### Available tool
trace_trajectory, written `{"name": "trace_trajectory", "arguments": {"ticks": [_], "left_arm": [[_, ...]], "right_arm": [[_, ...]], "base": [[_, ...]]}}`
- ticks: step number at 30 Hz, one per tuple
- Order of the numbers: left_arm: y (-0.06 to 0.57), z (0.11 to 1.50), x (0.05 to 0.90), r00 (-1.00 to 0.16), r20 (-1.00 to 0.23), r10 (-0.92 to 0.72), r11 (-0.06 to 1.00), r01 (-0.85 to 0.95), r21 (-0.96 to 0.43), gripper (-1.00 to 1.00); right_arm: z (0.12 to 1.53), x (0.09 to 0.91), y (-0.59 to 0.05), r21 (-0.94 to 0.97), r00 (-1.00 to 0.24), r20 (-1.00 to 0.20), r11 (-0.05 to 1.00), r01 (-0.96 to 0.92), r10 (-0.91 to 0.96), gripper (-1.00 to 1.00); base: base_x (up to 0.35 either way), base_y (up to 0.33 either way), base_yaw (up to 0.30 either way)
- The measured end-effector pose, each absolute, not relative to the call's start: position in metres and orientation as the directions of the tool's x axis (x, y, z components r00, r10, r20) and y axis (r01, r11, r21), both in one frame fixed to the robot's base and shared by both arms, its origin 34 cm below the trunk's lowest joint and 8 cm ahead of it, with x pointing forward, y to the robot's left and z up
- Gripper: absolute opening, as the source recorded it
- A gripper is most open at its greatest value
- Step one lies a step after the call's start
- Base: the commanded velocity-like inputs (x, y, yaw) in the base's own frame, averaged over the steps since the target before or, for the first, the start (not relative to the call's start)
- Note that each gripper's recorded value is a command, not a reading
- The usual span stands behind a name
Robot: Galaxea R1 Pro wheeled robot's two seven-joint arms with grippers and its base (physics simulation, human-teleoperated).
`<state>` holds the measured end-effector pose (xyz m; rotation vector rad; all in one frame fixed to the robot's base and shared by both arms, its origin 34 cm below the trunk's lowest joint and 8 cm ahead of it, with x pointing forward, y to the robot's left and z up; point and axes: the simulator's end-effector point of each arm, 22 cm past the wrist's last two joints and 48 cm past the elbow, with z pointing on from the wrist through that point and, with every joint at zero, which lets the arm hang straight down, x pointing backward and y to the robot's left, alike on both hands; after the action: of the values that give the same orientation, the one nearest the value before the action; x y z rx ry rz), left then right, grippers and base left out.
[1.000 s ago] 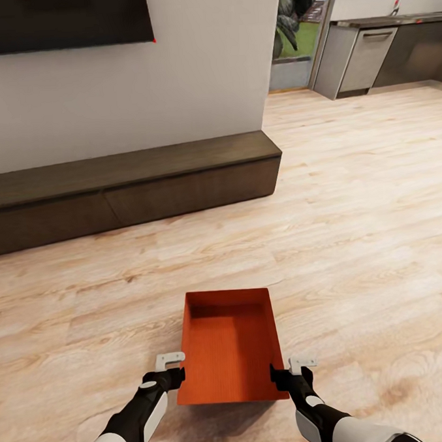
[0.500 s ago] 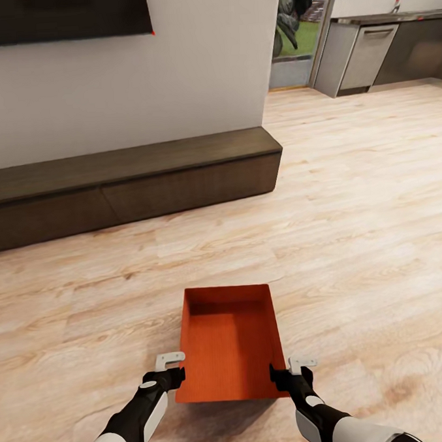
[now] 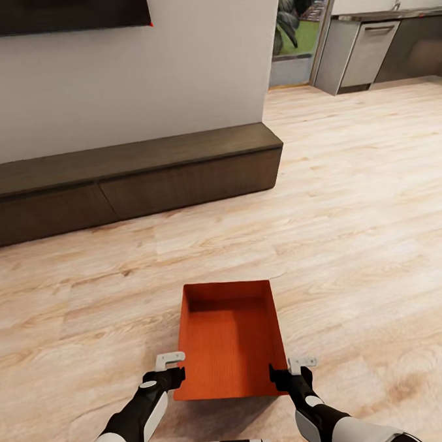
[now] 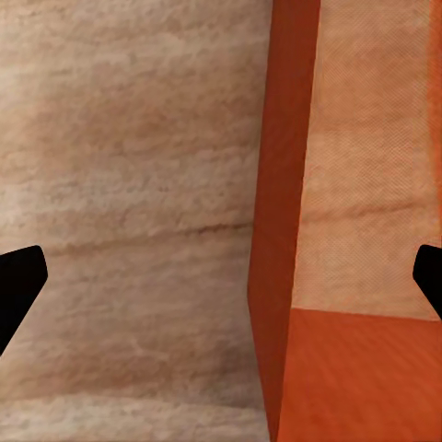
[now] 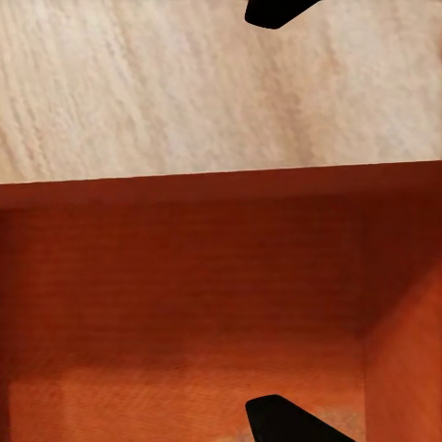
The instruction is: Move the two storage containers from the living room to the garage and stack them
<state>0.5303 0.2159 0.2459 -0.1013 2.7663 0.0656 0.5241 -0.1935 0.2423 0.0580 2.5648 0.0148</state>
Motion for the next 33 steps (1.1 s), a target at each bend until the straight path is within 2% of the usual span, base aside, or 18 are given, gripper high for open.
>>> {"name": "trace_trajectory", "arguments": {"ticks": [33], "left_arm": [[0.216, 0.213, 0.524, -0.929, -0.366, -0.063, 0.996, -0.080, 0.031, 1.00]], "right_arm": [[0.210, 0.517, -0.193, 0.023, -0.837, -0.545, 0.999, 0.038, 0.044, 1.00]], "base": [[0.000, 0.000, 0.000]]}}
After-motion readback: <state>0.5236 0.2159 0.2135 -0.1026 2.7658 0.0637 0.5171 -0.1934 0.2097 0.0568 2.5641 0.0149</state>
